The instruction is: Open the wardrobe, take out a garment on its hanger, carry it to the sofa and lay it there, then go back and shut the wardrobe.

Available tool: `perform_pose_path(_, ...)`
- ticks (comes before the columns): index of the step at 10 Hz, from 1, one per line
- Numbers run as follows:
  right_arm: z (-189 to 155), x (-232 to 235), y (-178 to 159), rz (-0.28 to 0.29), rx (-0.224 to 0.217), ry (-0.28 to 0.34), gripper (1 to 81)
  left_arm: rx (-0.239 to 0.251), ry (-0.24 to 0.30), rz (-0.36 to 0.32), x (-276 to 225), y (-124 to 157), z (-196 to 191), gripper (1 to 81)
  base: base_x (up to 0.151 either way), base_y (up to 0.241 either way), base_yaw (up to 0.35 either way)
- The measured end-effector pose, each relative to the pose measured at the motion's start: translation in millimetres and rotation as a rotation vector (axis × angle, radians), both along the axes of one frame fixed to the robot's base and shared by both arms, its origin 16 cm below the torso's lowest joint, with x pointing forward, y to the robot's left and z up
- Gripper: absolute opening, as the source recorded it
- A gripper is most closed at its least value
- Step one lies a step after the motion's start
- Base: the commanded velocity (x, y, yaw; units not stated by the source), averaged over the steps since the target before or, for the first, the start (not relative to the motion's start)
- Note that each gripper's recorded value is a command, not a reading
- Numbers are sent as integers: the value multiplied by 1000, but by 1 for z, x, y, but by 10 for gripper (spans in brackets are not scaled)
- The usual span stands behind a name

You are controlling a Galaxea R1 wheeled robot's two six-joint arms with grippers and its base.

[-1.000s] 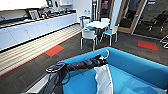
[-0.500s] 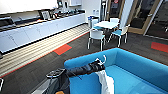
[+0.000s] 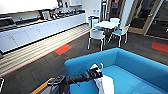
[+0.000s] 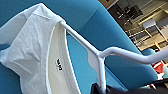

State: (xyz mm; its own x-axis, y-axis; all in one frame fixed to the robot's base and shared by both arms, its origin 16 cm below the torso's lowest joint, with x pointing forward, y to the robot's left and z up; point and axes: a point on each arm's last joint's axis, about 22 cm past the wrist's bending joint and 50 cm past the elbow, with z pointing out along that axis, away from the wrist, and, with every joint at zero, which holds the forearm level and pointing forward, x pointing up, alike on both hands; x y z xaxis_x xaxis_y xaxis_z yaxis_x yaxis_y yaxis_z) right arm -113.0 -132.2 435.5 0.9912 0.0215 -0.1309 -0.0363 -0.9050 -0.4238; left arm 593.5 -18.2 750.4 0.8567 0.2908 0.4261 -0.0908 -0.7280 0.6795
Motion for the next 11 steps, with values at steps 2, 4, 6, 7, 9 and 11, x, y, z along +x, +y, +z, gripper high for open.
perform_pose_path(2, 0, 1, 1, 12, 4, -2, 811, 37, 2, 16, -7, 18, -19, 10, 0, 0, 0)
perform_pose_path(4, -1, 6, 3, 47, 15, -5, 811, 83, -3, 46, -8, 48, -23, 10, 0, 0, 0)
perform_pose_path(6, -2, 8, 3, 48, 16, -9, 811, 137, 11, 53, -20, 65, -47, 10, 0, 0, 0)
perform_pose_path(7, -2, 8, 3, 49, 17, -8, 811, 162, 22, 53, -29, 71, -62, 10, 0, 0, 0)
perform_pose_path(9, -2, 9, 4, 48, 17, -11, 811, 214, 37, 60, -39, 86, -82, 10, 0, 0, 0)
perform_pose_path(11, -2, 10, 4, 45, 18, -14, 811, 238, 34, 76, -36, 97, -88, 10, 0, 0, 0)
